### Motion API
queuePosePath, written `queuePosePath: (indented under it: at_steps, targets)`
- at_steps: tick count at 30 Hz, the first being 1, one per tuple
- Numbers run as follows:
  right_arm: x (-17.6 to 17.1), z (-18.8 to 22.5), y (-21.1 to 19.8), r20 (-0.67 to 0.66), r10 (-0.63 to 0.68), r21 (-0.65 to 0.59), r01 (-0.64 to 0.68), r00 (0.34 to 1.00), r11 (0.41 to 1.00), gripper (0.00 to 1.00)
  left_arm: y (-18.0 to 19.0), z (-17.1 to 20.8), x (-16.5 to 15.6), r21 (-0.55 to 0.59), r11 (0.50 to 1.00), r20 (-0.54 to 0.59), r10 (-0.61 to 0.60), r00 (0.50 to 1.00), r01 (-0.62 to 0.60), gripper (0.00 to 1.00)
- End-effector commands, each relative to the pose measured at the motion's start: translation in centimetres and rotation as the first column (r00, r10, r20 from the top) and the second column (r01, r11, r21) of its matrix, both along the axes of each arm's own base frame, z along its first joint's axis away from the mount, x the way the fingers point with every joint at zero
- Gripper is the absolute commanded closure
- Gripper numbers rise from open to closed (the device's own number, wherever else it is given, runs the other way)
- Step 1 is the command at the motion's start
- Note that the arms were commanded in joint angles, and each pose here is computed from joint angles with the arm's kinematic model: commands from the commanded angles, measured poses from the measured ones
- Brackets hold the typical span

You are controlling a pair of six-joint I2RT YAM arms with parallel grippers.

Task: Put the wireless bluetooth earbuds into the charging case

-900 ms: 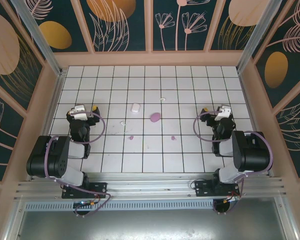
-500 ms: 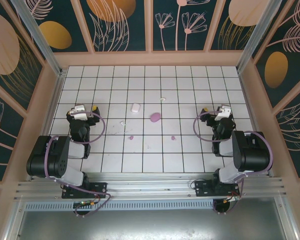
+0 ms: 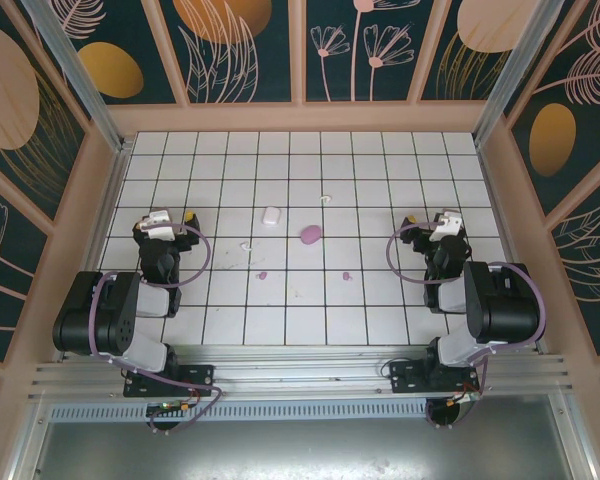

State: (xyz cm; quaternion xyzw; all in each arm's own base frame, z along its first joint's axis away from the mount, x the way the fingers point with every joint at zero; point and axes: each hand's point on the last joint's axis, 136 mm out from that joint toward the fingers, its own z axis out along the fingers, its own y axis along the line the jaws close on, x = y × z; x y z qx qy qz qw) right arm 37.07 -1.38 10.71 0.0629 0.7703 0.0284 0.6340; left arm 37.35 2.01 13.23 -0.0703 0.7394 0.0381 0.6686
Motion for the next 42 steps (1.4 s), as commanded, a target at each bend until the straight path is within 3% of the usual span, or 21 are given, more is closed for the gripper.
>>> queuePosePath:
  at_steps: [1, 18, 24, 29, 34, 35, 38, 42]
  targets:
    - [0.7, 1.4, 0.3, 0.05, 0.01, -0.013, -0.009, 0.999, 1.0, 0.01, -0.1, 0.3, 0.2, -0.014, 1.0, 0.014, -0.011, 1.0, 0.012, 0.01]
    - [0.6, 1.4, 0.3, 0.053, 0.011, -0.014, -0.01, 0.999, 1.0, 0.01, -0.1, 0.4, 0.3, -0.015, 1.0, 0.013, -0.01, 1.0, 0.01, 0.01]
    - [1.6, 2.3, 1.4, -0.003, 0.062, -0.032, -0.062, 0.998, 0.998, 0.01, -0.1, 0.8, 0.4, -0.011, 1.0, 0.019, -0.009, 1.0, 0.009, 0.01]
    - [1.0, 4.1, 2.3, -0.017, 0.084, 0.008, -0.084, 0.996, 0.996, 0.01, 0.5, 2.7, 2.3, -0.02, 0.999, -0.071, 0.031, 0.997, -0.033, 0.01]
    - [1.1, 5.5, 2.2, -0.112, 0.039, 0.155, -0.022, 0.993, 0.988, 0.01, -0.2, 5.3, 4.5, -0.121, 0.992, -0.152, 0.003, 0.988, -0.022, 0.02]
    - [1.1, 5.8, 2.3, -0.139, 0.039, 0.188, -0.012, 0.99, 0.982, 0.01, -0.7, 5.4, 5.0, -0.15, 0.989, -0.19, -0.018, 0.982, -0.011, 0.06]
    - [1.0, 5.6, 3.0, -0.225, 0.037, 0.26, 0.024, 0.974, 0.965, 0.01, -2.8, 5.0, 6.2, -0.253, 0.966, -0.264, -0.128, 0.956, 0.059, 0.17]
    - [0.3, 4.6, 4.7, -0.322, 0.049, 0.295, 0.051, 0.945, 0.954, 0.02, -6.0, 3.4, 6.8, -0.357, 0.93, -0.346, -0.222, 0.912, 0.091, 0.18]
